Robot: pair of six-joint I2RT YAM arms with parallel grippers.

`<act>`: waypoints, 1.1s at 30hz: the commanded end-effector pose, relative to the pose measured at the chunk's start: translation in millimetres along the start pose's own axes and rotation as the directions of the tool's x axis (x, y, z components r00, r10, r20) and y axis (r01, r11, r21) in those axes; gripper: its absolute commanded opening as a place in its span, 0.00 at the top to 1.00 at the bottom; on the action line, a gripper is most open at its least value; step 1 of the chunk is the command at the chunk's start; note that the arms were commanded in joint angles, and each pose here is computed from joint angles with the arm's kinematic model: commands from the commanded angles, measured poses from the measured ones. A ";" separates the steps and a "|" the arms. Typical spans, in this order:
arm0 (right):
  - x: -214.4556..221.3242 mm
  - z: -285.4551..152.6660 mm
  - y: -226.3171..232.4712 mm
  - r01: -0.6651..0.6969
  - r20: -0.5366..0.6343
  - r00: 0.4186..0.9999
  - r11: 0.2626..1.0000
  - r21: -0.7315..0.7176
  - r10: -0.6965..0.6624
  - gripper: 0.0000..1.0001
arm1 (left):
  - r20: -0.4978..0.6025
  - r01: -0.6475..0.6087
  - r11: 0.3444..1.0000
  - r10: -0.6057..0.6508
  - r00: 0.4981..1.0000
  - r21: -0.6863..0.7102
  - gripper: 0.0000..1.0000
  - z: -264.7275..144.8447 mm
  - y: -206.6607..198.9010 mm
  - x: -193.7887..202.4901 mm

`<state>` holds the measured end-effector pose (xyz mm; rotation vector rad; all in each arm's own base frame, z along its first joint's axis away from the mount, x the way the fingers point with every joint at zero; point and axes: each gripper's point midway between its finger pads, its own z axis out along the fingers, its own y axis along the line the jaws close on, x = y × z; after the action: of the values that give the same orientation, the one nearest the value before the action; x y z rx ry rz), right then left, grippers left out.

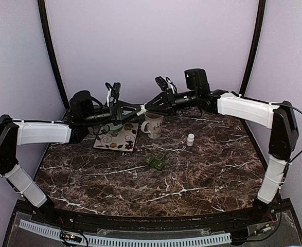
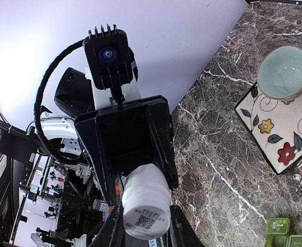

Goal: Sort the pills into containers
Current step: Pass from the right arm to the left

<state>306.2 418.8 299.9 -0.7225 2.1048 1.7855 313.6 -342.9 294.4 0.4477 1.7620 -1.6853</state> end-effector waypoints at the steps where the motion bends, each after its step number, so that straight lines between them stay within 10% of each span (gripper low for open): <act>1: -3.3 6.2 3.4 0.039 0.020 0.999 0.999 -0.022 -0.039 1.00 | 0.022 -0.051 0.997 0.050 0.999 0.062 0.55 -5.3 -25.3 -6.7; 9: -4.2 10.5 3.7 0.056 0.023 0.998 0.998 -0.033 -0.055 1.00 | 0.025 -0.049 0.996 0.048 0.999 0.075 0.67 -4.6 -27.0 -7.8; 17: -0.1 13.6 -2.7 0.041 0.012 0.999 0.999 -0.027 -0.040 1.00 | 0.028 -0.059 0.995 0.057 0.998 0.084 1.00 -4.4 -29.3 -9.1; 33: 21.6 5.0 -8.4 0.190 -0.094 0.978 0.981 0.032 -0.187 1.00 | -0.094 -0.048 0.987 0.063 0.994 0.155 1.00 -8.7 -42.1 -0.9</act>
<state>296.5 420.2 295.4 -0.8465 2.0692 1.7582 303.0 -341.9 289.4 0.5180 1.7837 -1.7280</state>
